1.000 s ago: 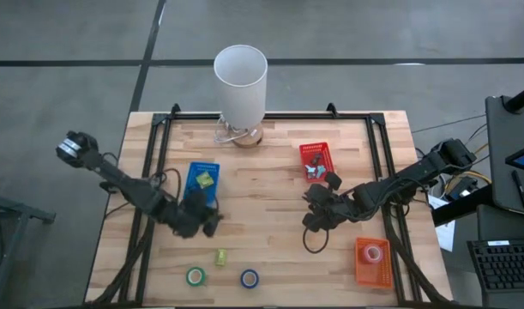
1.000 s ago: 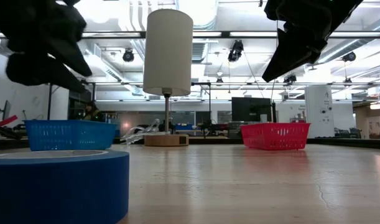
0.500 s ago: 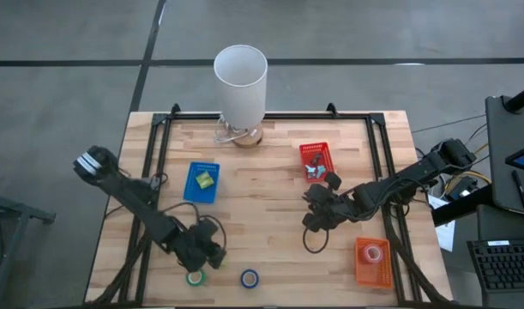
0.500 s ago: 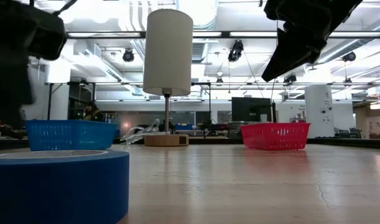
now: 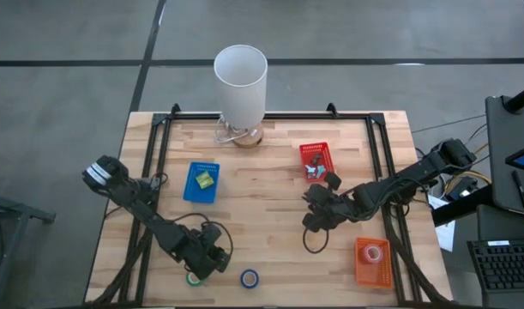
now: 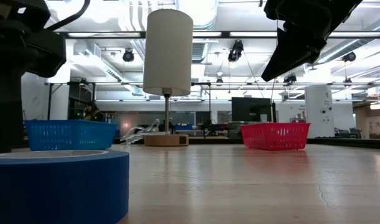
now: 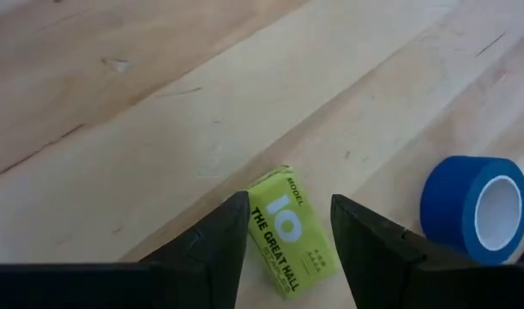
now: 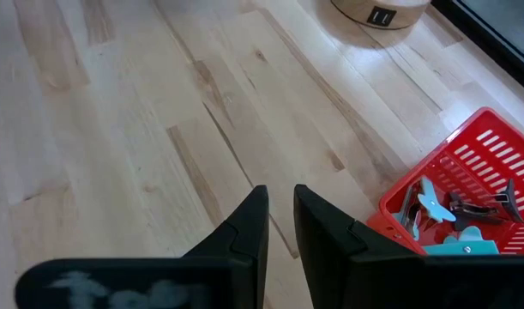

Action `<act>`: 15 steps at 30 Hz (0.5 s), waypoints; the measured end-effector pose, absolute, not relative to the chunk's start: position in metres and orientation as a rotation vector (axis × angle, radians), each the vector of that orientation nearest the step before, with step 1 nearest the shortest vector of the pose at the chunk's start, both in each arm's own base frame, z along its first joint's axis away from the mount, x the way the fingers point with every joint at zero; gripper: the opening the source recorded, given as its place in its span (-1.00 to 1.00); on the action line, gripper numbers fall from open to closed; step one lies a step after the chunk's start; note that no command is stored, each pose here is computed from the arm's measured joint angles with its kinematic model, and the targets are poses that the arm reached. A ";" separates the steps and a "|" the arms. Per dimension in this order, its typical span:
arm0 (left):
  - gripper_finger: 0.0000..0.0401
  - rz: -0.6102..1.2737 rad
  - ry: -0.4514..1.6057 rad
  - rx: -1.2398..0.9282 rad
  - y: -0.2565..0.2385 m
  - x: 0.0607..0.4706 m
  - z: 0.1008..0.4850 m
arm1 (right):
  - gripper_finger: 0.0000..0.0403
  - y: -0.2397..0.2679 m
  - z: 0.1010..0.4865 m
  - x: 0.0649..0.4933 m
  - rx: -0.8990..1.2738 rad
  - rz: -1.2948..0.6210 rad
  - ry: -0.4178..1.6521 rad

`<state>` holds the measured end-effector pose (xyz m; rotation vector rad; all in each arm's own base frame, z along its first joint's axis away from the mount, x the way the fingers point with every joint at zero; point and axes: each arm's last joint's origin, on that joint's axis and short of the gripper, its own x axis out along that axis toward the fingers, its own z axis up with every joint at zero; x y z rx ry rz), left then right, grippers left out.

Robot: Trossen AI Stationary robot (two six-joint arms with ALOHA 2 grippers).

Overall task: Pick and place Stapler, Stapler remover, tape
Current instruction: Put the staple wire into the blue basket

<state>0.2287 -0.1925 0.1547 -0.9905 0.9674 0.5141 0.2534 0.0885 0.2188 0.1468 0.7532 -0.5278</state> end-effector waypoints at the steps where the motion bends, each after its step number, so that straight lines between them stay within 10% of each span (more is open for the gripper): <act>1: -0.13 0.518 0.972 -0.989 -0.193 0.229 0.153 | -0.74 0.088 0.219 0.253 0.146 -0.528 0.753; 15: -0.13 0.481 0.918 -0.928 -0.192 0.233 0.153 | -0.74 0.089 0.219 0.254 0.148 -0.525 0.750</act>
